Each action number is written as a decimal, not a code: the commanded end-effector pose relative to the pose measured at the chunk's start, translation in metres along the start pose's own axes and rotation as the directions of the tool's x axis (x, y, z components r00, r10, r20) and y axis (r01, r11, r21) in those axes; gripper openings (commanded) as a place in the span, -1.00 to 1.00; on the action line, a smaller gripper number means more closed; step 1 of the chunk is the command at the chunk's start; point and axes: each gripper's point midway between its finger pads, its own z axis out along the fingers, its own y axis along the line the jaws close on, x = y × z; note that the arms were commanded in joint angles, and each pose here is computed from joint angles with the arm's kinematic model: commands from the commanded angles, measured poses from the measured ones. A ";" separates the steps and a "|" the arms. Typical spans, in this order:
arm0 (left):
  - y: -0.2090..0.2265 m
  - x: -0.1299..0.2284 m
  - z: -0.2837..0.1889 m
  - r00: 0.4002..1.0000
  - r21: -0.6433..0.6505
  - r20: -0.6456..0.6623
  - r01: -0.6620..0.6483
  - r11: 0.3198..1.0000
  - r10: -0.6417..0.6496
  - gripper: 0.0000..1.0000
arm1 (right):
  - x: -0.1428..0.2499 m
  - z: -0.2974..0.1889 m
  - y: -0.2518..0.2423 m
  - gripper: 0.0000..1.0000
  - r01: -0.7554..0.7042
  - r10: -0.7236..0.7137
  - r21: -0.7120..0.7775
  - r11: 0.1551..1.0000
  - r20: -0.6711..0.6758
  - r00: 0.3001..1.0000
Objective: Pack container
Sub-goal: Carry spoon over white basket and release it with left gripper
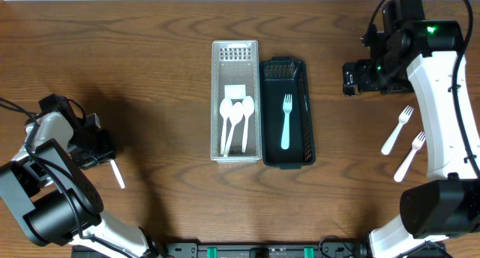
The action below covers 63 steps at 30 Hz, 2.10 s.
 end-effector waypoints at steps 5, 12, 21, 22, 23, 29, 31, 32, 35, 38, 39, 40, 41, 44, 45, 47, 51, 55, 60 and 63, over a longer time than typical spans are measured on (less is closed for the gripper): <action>-0.013 0.002 0.001 0.997 0.033 -0.055 0.055 0.998 -0.053 -0.89 | -0.001 0.000 -0.004 0.98 0.017 -0.017 0.005 1.000 -0.002 1.000; -0.076 -0.014 -0.075 0.992 0.022 0.063 -0.114 0.993 0.112 -0.88 | -0.001 0.000 -0.004 0.99 0.017 -0.017 0.005 1.000 0.000 1.000; -0.248 0.033 -0.161 0.804 0.048 0.337 -0.535 0.844 0.491 -0.89 | -0.002 0.000 -0.004 0.99 0.017 -0.017 0.005 1.000 0.002 1.000; -0.261 0.039 -0.162 0.779 0.051 0.353 -0.568 0.821 0.518 -0.89 | -0.002 0.000 -0.004 0.98 0.017 -0.017 0.005 1.000 0.002 1.000; -0.277 0.046 -0.162 0.754 0.057 0.368 -0.603 0.796 0.545 -0.88 | -0.002 0.000 -0.004 0.98 0.017 -0.017 0.005 1.000 0.002 1.000; -0.339 0.069 -0.130 0.683 0.048 0.367 -0.692 0.720 0.631 -0.88 | -0.001 0.000 -0.004 0.99 0.016 -0.016 0.005 1.000 0.001 1.000; -0.348 0.070 -0.111 0.698 0.055 0.337 -0.685 0.727 0.632 -0.88 | -0.001 0.000 -0.004 0.99 0.015 -0.015 0.005 1.000 0.001 1.000; -0.350 0.069 -0.102 0.713 0.060 0.320 -0.673 0.737 0.624 -0.88 | -0.001 0.000 -0.004 0.99 0.014 -0.014 0.005 1.000 0.000 1.000; -0.354 0.070 -0.077 0.733 0.073 0.266 -0.663 0.745 0.626 -0.88 | 0.000 0.000 -0.003 0.98 0.013 -0.013 0.004 1.000 -0.005 1.000; -0.352 0.069 -0.064 0.741 0.066 0.236 -0.658 0.750 0.629 -0.73 | 0.001 0.000 -0.004 0.98 0.013 -0.012 0.004 1.000 -0.008 1.000; -0.352 0.068 -0.064 0.742 0.066 0.236 -0.656 0.752 0.627 -0.27 | 0.001 0.000 -0.004 0.98 0.013 -0.012 0.004 1.000 -0.008 1.000; -0.352 0.067 -0.067 0.739 0.066 0.242 -0.659 0.749 0.628 0.07 | 0.001 0.000 -0.004 0.98 0.013 -0.012 0.005 1.000 -0.007 1.000; -0.352 0.066 -0.072 0.731 0.064 0.250 -0.666 0.743 0.634 0.22 | 0.001 0.000 -0.004 0.98 0.013 -0.012 0.005 1.000 -0.007 1.000; -0.354 0.060 -0.103 0.706 0.055 0.308 -0.683 0.729 0.638 0.59 | 0.001 0.000 -0.004 0.98 0.013 -0.013 0.005 1.000 -0.007 1.000; -0.354 0.057 -0.117 0.702 0.052 0.335 -0.679 0.732 0.628 0.79 | 0.000 0.000 -0.004 0.98 0.013 -0.013 0.005 1.000 -0.007 1.000; -0.348 0.049 -0.149 0.692 0.020 0.395 -0.664 0.747 0.604 0.96 | 0.000 0.000 -0.004 0.98 0.013 -0.013 0.005 1.000 -0.006 1.000; -0.308 0.027 -0.211 0.674 -0.085 0.523 -0.568 0.819 0.522 0.96 | -0.004 0.000 -0.002 0.98 0.013 -0.013 -0.004 1.000 0.011 1.000; -0.254 0.003 -0.252 0.696 -0.078 0.608 -0.426 0.901 0.382 0.96 | -0.015 -0.001 -0.014 0.99 -0.096 0.093 0.048 0.994 0.061 0.994; -0.172 -0.023 -0.266 0.779 -0.027 0.614 -0.140 0.990 0.127 0.96 | -0.027 -0.003 -0.065 0.98 -0.453 0.431 0.125 0.883 0.171 0.886; -0.143 -0.025 -0.261 0.808 -0.035 0.585 -0.062 0.997 0.071 0.96 | -0.025 0.008 -0.090 0.99 -0.521 0.501 0.136 0.843 0.158 0.851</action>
